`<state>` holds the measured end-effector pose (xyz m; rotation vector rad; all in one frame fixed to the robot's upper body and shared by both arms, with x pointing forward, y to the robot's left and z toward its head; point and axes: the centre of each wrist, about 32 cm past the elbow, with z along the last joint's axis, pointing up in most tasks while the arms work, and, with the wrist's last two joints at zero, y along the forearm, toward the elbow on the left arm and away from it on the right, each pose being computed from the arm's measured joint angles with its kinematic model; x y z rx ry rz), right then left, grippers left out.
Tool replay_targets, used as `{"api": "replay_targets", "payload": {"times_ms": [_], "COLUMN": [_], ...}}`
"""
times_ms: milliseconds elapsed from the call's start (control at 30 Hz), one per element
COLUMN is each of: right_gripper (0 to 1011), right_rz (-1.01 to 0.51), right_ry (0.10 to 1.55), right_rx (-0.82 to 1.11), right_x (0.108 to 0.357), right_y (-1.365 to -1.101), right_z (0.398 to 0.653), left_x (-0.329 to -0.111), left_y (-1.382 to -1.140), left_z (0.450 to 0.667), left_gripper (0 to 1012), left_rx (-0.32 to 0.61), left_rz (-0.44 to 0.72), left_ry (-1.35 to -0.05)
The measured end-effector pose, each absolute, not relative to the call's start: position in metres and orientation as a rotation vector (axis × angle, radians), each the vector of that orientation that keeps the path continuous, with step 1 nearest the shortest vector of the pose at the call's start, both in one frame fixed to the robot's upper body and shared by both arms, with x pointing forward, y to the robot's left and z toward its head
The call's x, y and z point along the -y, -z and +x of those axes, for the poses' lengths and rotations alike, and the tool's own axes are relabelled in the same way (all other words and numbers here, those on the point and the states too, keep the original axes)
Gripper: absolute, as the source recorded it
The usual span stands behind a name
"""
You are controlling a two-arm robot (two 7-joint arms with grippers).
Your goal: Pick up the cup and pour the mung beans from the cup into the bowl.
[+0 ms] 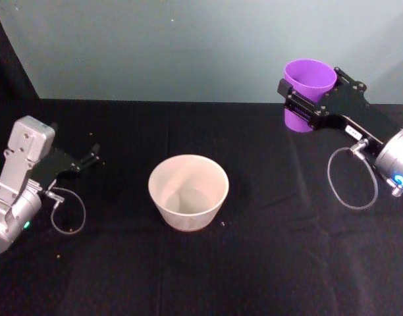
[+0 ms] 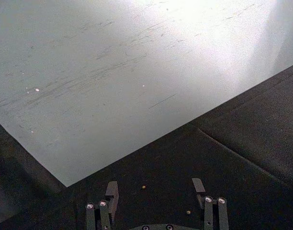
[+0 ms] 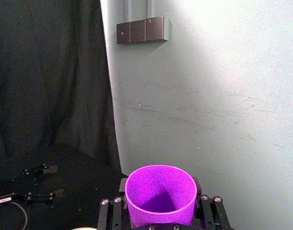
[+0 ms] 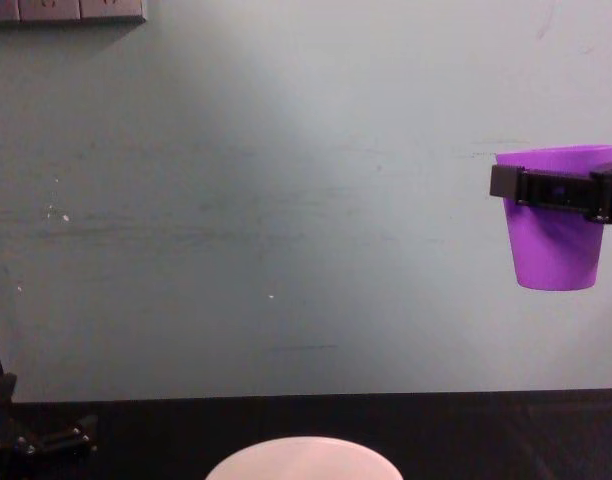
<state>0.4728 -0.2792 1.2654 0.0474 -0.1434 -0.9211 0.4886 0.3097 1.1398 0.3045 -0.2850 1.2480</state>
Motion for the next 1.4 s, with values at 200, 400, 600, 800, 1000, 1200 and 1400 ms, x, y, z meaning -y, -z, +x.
{"api": "replay_targets", "payload": {"times_ms": [200, 400, 600, 800, 1000, 1200, 1400], "right_gripper": [746, 746, 746, 746, 746, 746, 746], "right_rz": [0.047, 0.047, 0.047, 0.047, 0.047, 0.047, 0.047], "right_ry": [0.921, 0.921, 0.921, 0.921, 0.921, 0.921, 0.921], "right_rx": [0.143, 0.143, 0.143, 0.143, 0.143, 0.143, 0.143], "right_x": [0.2792, 0.2792, 0.2792, 0.2792, 0.2792, 0.2792, 0.2793], "right_y": [-1.2654, -1.2654, -1.2654, -1.2654, -1.2654, -1.2654, -1.2654], "right_z": [0.4728, 0.4728, 0.4728, 0.4728, 0.4728, 0.4728, 0.4728], "left_x": [-0.3097, -0.3097, -0.3097, -0.3097, -0.3097, -0.3097, -0.3097], "left_y": [-1.1398, -1.1398, -1.1398, -1.1398, -1.1398, -1.1398, -1.1398], "left_z": [0.4886, 0.4886, 0.4886, 0.4886, 0.4886, 0.4886, 0.4886], "left_gripper": [1000, 1000, 1000, 1000, 1000, 1000, 1000], "left_rx": [0.285, 0.285, 0.285, 0.285, 0.285, 0.285, 0.285], "left_rz": [0.304, 0.305, 0.305, 0.304, 0.305, 0.304, 0.305], "left_ry": [-1.248, -1.248, -1.248, -1.248, -1.248, -1.248, -1.248]}}
